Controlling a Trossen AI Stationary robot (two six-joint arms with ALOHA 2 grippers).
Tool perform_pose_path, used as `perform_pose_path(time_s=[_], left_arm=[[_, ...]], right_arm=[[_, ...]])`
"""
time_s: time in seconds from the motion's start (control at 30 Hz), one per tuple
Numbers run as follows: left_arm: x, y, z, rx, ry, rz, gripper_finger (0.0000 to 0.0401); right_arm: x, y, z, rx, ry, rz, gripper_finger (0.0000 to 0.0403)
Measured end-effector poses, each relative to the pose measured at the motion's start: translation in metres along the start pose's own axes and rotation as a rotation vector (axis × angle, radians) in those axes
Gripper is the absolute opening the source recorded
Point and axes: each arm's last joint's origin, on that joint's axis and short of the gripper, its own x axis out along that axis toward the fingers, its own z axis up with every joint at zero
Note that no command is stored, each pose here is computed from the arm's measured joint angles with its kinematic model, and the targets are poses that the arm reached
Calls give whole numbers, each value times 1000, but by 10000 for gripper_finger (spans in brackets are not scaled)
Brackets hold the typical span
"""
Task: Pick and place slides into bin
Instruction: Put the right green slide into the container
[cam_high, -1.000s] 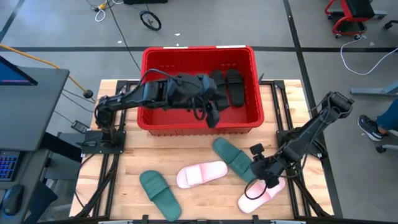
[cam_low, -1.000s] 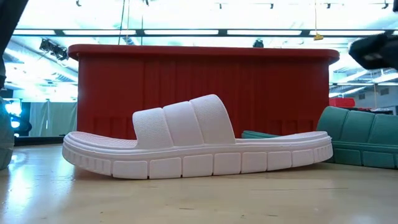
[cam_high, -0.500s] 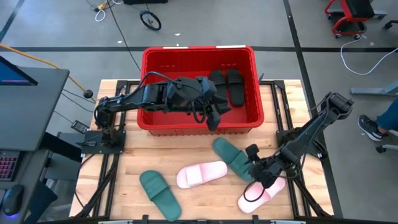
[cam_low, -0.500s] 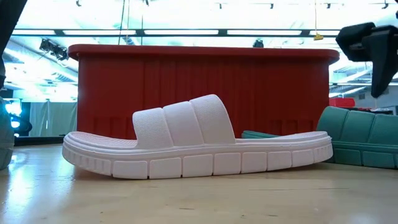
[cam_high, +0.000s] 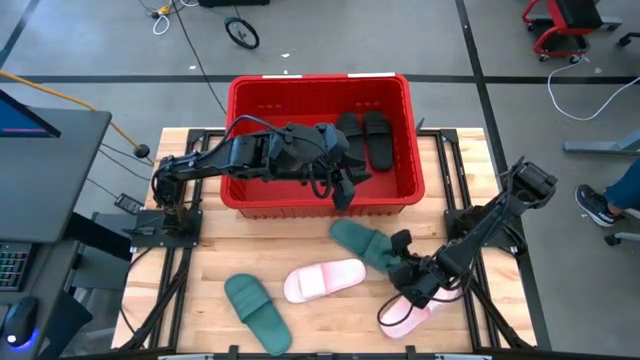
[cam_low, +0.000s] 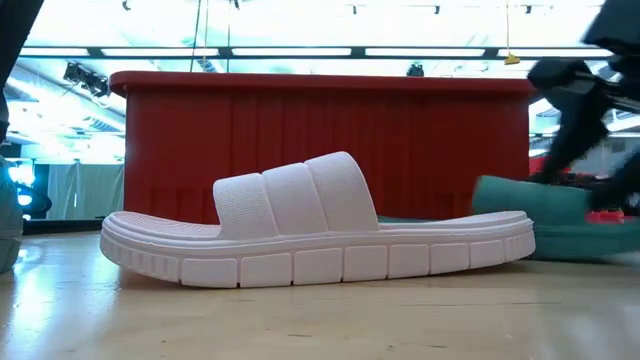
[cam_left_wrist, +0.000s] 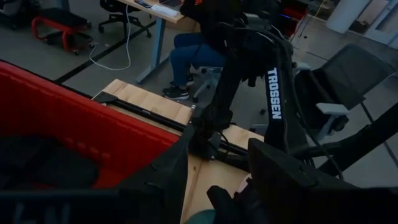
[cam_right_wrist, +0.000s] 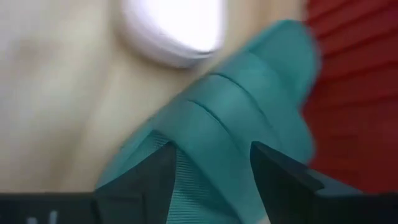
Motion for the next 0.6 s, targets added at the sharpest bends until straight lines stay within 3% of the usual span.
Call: perform_pose_path(time_s=[0.1,0.33,0.47,0.6], left_arm=[[0,0,0,0,0,0,172],[0,0,0,1,2,0,172],[0,0,-1,3,8,2,172],[0,0,-1,2,8,1,173]], right_arm=[[2,-4,0,45,-7,-62,208],[17,-14,4,127,21,-84,173],[25,-19,7,172,32,-45,141],[24,-22,8,192,36,31,82]])
